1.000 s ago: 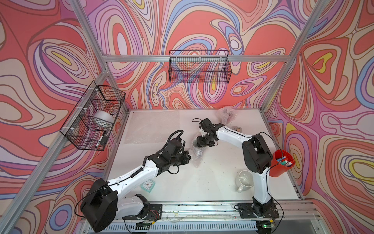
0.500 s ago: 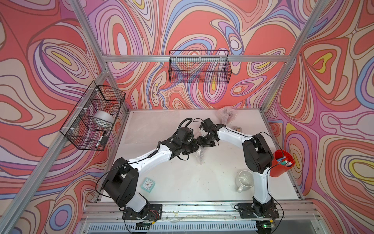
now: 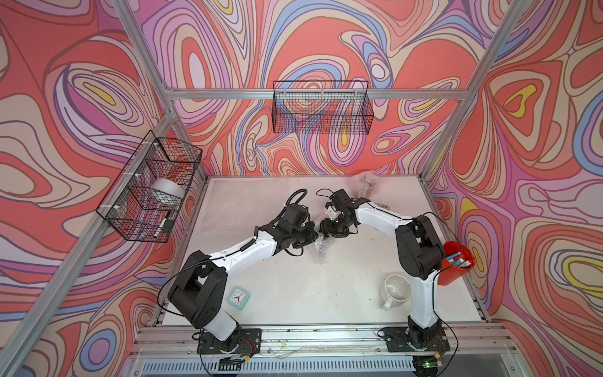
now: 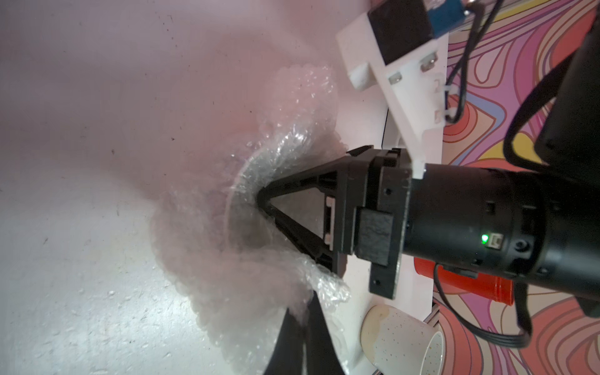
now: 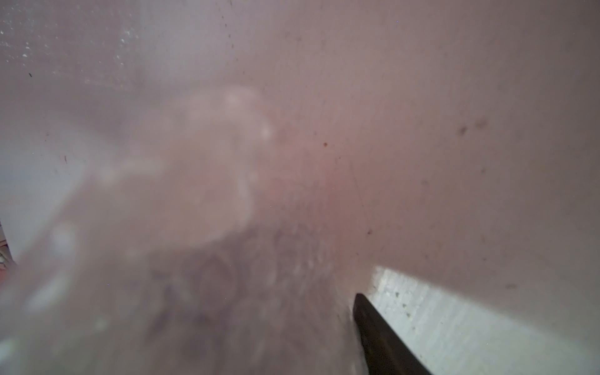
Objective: Wrap mugs in bubble wrap
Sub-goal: Wrap the mug in bubble wrap.
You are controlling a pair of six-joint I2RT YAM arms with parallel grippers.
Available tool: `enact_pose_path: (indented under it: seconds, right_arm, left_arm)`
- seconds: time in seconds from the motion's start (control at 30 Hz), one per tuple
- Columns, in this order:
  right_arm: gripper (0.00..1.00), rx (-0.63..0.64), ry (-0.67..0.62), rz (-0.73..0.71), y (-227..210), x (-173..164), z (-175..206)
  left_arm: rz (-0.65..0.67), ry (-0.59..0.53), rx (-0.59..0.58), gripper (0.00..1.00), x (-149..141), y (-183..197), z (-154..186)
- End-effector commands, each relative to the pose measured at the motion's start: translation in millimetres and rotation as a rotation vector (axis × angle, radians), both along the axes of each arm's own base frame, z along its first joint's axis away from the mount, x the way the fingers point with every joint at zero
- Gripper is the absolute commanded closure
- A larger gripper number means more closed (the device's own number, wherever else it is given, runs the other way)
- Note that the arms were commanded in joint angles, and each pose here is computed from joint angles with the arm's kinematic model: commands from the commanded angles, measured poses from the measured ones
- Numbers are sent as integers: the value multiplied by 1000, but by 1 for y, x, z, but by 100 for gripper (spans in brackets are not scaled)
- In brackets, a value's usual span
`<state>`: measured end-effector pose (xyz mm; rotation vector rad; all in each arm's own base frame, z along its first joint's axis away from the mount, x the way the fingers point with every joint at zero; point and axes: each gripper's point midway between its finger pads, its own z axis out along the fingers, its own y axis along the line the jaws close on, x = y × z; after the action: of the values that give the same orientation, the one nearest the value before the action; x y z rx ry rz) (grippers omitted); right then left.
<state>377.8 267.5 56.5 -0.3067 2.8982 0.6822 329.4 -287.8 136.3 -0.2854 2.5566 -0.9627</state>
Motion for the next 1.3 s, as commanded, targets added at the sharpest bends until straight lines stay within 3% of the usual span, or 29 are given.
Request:
enact_pose_path:
  seconds: [0.0,0.3,0.77,1.03,1.27]
  right_arm:
    - [36,37,13,-6,-5,-9,24]
    - [40,39,-38,-40,-18,-2,45]
    - [57,82,-49,33,-5,7,27]
    - [57,73,-59,33,-6,9,21]
    - [52,42,-152,-56,-31,13,41]
  left_arm:
    - [26,-26,-8,98,14,0,11]
    - [3,-7,9,97,27,-7,17]
    - [-40,91,6,97,42,-31,3]
    - [-22,215,61,97,44,-34,-40]
    - [17,288,118,97,39,-21,-70]
